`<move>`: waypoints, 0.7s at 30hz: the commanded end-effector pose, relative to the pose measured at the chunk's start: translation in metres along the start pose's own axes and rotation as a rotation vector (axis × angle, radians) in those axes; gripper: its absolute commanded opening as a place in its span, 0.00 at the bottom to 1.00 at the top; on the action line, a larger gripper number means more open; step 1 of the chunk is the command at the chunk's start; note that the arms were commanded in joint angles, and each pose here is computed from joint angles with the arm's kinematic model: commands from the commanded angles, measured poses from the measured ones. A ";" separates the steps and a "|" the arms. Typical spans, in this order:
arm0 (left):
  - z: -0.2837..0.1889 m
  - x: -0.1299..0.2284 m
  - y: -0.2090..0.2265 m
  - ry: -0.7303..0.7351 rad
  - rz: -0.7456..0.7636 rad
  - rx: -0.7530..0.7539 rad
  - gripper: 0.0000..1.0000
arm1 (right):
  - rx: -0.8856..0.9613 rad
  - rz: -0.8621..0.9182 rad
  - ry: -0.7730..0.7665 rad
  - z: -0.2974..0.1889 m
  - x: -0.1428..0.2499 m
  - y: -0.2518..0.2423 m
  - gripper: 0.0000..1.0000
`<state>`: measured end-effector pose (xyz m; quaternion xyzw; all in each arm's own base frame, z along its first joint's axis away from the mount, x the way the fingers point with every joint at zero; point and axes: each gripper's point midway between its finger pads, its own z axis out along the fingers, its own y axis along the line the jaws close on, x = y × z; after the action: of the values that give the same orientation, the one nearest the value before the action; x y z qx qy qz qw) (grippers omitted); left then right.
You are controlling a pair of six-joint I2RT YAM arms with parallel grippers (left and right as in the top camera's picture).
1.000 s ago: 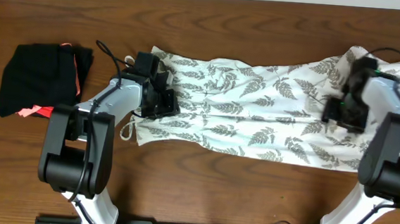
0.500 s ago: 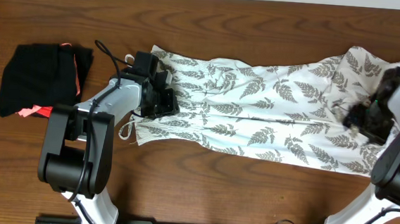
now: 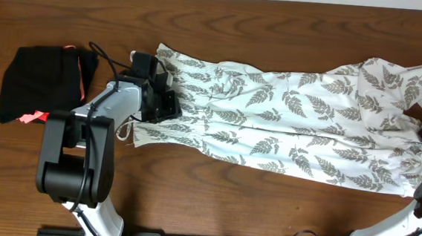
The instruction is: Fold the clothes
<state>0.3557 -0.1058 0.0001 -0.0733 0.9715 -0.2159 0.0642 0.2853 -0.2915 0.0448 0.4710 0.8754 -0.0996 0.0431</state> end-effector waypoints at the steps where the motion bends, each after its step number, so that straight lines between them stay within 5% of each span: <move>1: 0.013 0.011 0.044 0.033 -0.036 -0.158 0.25 | 0.002 0.050 -0.025 -0.005 -0.012 -0.013 0.74; 8: 0.005 0.004 0.063 0.013 -0.093 -0.162 0.25 | -0.042 0.061 0.004 -0.003 -0.008 -0.018 0.74; 14: 0.003 0.004 0.067 0.018 -0.116 -0.153 0.25 | -0.336 -0.064 0.056 -0.031 -0.002 0.031 0.68; 21: -0.016 -0.005 0.008 -0.016 -0.017 0.115 0.25 | -0.683 -0.333 -0.028 -0.116 0.003 0.095 0.56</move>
<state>0.3631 -0.0785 0.0036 -0.1034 0.9629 -0.2380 0.0739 0.3312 -0.2483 0.0953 0.3807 0.9101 0.1192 0.1121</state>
